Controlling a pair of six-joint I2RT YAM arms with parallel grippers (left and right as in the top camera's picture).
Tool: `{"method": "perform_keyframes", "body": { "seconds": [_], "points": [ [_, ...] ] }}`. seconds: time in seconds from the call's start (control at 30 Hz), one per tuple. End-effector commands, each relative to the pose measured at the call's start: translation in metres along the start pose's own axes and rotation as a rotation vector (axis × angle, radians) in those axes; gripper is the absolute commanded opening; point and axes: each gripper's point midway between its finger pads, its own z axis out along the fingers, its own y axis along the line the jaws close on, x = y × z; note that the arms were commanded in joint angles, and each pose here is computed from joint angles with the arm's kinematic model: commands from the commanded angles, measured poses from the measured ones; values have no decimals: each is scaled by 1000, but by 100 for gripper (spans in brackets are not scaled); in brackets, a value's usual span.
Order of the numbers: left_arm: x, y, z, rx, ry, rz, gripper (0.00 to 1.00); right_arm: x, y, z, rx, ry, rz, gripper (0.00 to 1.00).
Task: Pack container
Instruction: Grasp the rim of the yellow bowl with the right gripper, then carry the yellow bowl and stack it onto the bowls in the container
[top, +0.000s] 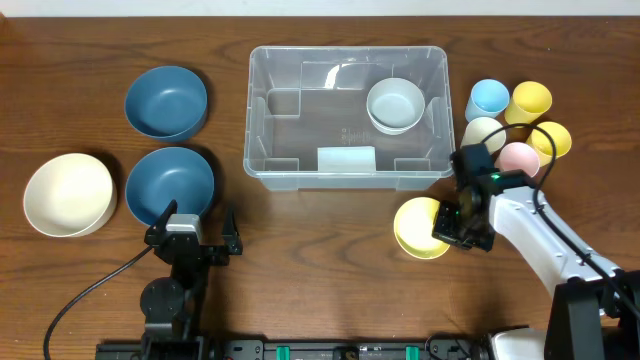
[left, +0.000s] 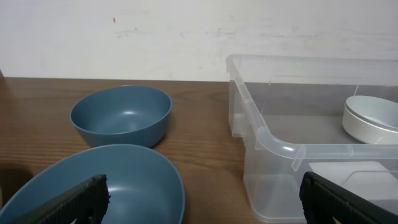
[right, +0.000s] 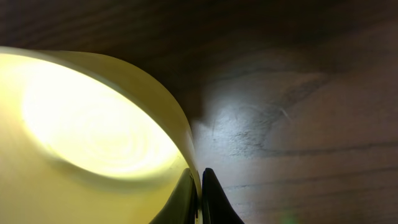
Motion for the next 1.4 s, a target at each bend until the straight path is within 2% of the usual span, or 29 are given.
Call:
{"method": "perform_keyframes", "body": {
  "seconds": [0.0, 0.13, 0.33, 0.6, 0.73, 0.97, 1.03, 1.2, 1.37],
  "points": [
    [15, 0, 1, 7, 46, 10, 98, 16, -7, 11, 91, 16, -59, 1],
    [15, 0, 1, 7, 46, 10, 98, 24, 13, -8, 59, -36, -164, 1],
    [15, 0, 1, 7, 46, 10, 98, 40, 46, -70, -20, -176, -339, 1],
    [15, 0, 1, 7, 46, 10, 98, 42, 62, -135, -88, -310, -388, 1],
    [15, 0, 1, 7, 46, 10, 98, 18, 70, -174, -88, -453, -393, 1],
    [15, 0, 1, 7, 46, 10, 98, -58, 86, -278, -95, -932, -196, 1],
    [15, 0, 1, 7, 46, 10, 98, -68, 94, -293, -128, -1004, -178, 1],
    [15, 0, 1, 7, 46, 10, 98, -99, 108, -303, -121, -1110, -94, 1],
    [15, 0, 1, 7, 46, 10, 98, -139, 122, -271, -17, -1113, -77, 1]
  ]
}}
